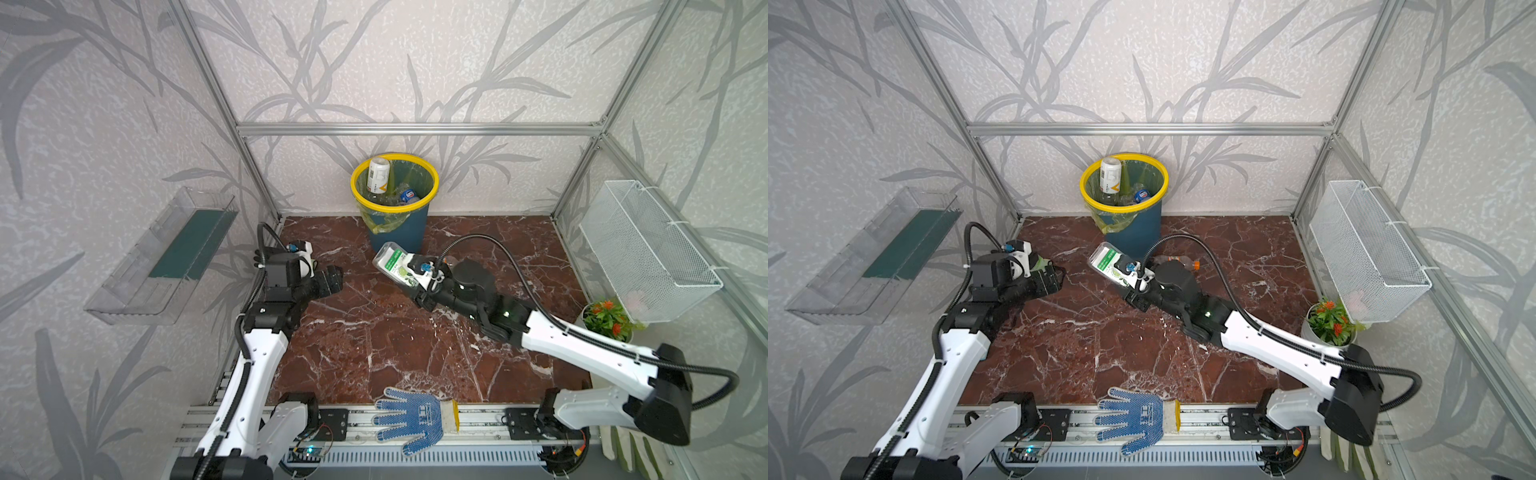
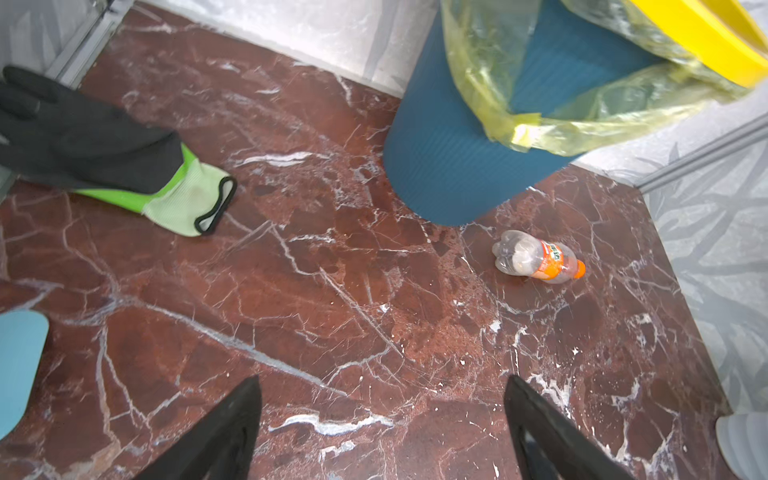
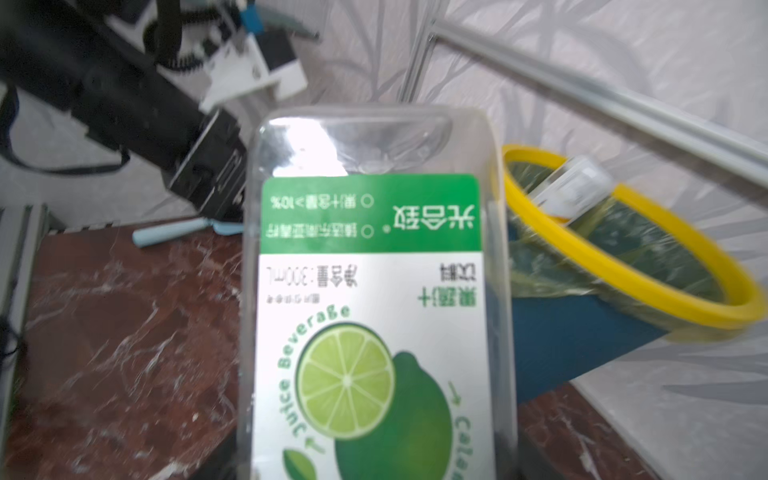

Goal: Throw the plastic bottles in the bin

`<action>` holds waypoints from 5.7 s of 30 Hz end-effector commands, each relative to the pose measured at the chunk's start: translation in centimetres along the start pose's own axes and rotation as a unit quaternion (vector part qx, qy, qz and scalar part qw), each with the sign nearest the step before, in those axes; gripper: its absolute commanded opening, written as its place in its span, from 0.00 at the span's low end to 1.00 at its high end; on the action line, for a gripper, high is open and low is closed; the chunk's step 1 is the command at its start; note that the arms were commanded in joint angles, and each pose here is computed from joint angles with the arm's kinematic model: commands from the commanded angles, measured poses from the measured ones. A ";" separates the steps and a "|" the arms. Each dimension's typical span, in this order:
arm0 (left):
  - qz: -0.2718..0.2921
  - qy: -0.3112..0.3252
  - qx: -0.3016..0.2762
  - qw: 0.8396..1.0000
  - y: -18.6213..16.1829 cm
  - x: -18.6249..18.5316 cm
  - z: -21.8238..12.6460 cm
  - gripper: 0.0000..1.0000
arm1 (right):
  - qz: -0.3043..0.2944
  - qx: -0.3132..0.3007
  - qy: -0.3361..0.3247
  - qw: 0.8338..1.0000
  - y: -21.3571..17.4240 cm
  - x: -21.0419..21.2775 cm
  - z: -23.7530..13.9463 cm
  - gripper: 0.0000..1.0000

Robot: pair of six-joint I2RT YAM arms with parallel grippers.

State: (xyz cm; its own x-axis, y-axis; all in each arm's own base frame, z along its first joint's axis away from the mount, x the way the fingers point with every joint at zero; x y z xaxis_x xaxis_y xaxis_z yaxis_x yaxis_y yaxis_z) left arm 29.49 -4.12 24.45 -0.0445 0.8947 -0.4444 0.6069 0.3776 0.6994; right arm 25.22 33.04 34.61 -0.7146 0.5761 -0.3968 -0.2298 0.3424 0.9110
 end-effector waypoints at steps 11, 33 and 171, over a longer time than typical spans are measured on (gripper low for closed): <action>0.071 -0.005 -0.014 0.997 -1.1 -1.9 -1.3 0.91 | 0.103 0.035 -0.181 0.977 7.3 -20.1 12.8 0.82; 0.198 -0.034 0.012 0.980 1.0 -7.5 0.5 0.90 | 0.068 0.265 -0.068 0.960 -10.2 -18.5 4.9 0.99; 0.028 0.358 -0.267 0.894 1.6 10.1 3.0 0.97 | 0.163 0.218 -0.524 0.807 -26.5 -17.8 -17.1 0.99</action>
State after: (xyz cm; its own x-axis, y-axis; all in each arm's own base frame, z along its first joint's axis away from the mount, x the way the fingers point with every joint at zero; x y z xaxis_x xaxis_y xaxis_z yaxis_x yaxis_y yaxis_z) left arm 32.58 2.09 17.31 -0.5201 0.8524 -0.0536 0.3080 0.2457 0.9191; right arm 32.56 3.61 15.22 0.0898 0.9495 -0.3006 0.4430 0.2322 0.8659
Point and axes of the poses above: each gripper's point midway between its finger pads, its own z axis out along the fingers, its own x axis along the line the jaws close on, y = z × x, the point moved 2 cm from there along -z, back along the fingers, and after that the axes turned 7 degrees about -z, right-handed, at the moved point
